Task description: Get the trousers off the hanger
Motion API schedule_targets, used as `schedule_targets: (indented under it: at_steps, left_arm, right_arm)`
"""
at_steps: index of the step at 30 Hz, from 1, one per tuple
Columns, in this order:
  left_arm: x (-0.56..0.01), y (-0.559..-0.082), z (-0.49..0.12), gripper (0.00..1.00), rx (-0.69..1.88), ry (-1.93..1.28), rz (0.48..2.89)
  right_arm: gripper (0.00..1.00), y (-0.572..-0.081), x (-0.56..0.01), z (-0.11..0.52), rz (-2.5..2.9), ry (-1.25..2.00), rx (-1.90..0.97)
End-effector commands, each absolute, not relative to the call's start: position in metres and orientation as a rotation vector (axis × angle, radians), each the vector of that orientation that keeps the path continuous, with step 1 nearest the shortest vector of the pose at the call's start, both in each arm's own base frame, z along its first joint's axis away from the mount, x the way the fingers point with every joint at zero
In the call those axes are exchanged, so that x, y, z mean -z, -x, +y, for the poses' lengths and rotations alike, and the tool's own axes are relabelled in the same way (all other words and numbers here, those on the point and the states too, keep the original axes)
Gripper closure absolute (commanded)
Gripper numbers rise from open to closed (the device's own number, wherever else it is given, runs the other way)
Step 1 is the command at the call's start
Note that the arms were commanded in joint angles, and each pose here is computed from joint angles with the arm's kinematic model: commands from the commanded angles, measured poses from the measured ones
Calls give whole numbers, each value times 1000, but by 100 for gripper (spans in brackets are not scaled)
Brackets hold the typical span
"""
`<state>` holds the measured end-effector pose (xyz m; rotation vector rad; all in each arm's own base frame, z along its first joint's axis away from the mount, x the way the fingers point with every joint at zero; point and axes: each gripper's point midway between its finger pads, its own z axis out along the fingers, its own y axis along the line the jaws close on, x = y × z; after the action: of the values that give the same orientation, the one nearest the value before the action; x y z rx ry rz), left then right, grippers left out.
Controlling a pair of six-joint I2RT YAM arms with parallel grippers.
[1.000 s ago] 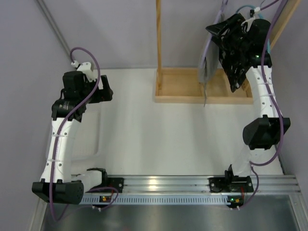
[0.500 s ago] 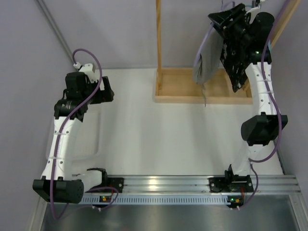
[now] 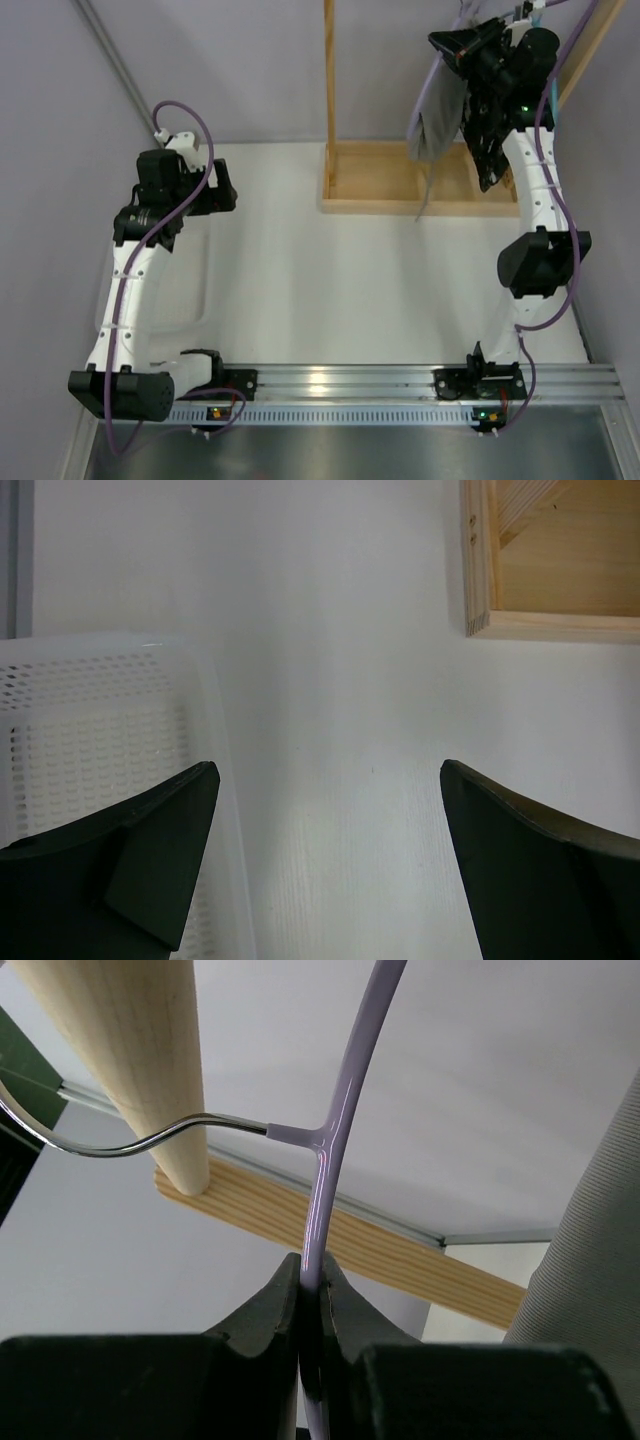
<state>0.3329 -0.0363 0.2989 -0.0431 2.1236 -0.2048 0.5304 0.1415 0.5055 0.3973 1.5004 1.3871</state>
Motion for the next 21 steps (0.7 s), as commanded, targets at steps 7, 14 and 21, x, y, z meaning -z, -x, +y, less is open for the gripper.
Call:
schedule_targets:
  at_steps: [7,14,21]
  left_arm:
    - [-325,-335,-39,1,218,19,2012]
    - [-349,-333,-36,1,190,-23,1887]
    - [-373,-324,-60,1,281,-188,1728]
  right_arm:
    - [100,-420,-657,150,1105,-79,-1526]
    - [100,-406,-646,158,1152,-70,-1587]
    - [100,-360,-627,190,1202,127,-1672]
